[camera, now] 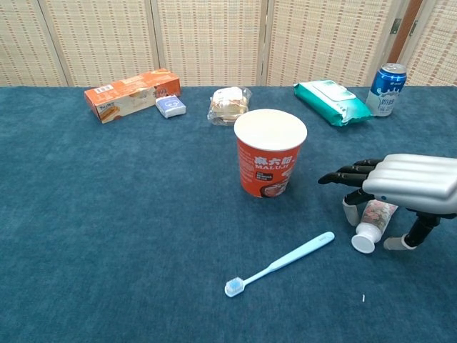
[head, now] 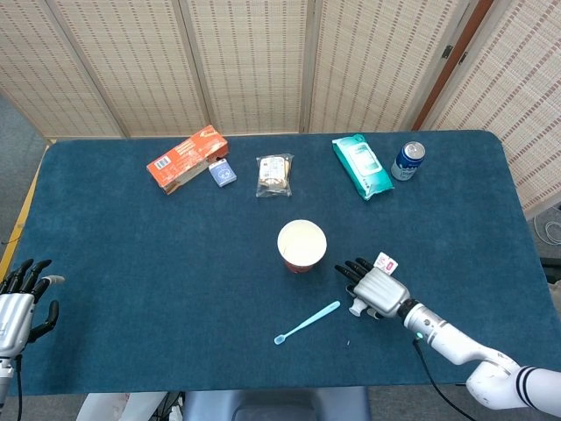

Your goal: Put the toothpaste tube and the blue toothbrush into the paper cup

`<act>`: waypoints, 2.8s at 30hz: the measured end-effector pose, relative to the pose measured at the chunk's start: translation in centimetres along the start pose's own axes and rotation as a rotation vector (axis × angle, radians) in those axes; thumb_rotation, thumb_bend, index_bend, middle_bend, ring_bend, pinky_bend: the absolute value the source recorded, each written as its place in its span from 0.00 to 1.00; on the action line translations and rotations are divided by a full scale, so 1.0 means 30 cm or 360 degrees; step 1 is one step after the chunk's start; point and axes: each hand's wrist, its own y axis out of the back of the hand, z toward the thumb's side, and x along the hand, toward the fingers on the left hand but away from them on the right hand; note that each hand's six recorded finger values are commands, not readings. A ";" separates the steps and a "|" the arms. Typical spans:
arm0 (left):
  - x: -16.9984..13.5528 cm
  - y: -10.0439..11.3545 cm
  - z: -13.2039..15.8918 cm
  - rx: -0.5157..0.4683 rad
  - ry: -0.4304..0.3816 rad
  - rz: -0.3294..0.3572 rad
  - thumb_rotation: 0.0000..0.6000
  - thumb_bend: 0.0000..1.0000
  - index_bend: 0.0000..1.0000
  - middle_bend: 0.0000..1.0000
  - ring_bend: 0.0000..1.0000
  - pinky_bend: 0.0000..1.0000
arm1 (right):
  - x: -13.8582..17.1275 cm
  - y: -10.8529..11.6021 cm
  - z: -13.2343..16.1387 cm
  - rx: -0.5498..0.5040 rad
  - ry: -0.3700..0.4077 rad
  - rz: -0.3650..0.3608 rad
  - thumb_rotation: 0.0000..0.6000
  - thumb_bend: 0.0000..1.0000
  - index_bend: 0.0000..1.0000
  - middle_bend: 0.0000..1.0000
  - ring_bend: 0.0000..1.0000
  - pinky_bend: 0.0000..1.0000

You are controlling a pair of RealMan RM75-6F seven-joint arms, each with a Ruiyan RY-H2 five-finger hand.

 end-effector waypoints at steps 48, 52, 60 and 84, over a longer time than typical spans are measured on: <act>0.000 -0.001 -0.001 0.0007 0.0005 -0.0001 1.00 0.52 0.32 0.15 0.07 0.16 | 0.122 0.161 -0.040 -0.0685 -0.0090 -0.0265 1.00 0.18 0.62 0.03 0.00 0.12; -0.001 -0.001 -0.001 0.0007 0.0005 -0.0002 1.00 0.52 0.32 0.15 0.07 0.16 | 0.132 0.179 -0.043 -0.0763 -0.0080 -0.0295 1.00 0.18 0.62 0.03 0.00 0.12; 0.000 0.000 -0.001 0.0004 0.0006 -0.0001 1.00 0.52 0.32 0.15 0.07 0.16 | 0.143 0.202 -0.046 -0.0882 -0.0064 -0.0336 1.00 0.18 0.62 0.03 0.00 0.12; -0.001 0.001 -0.003 0.0003 0.0010 0.0000 1.00 0.52 0.32 0.15 0.07 0.16 | 0.169 0.271 -0.052 -0.1298 0.0027 -0.0430 1.00 0.18 0.63 0.04 0.00 0.12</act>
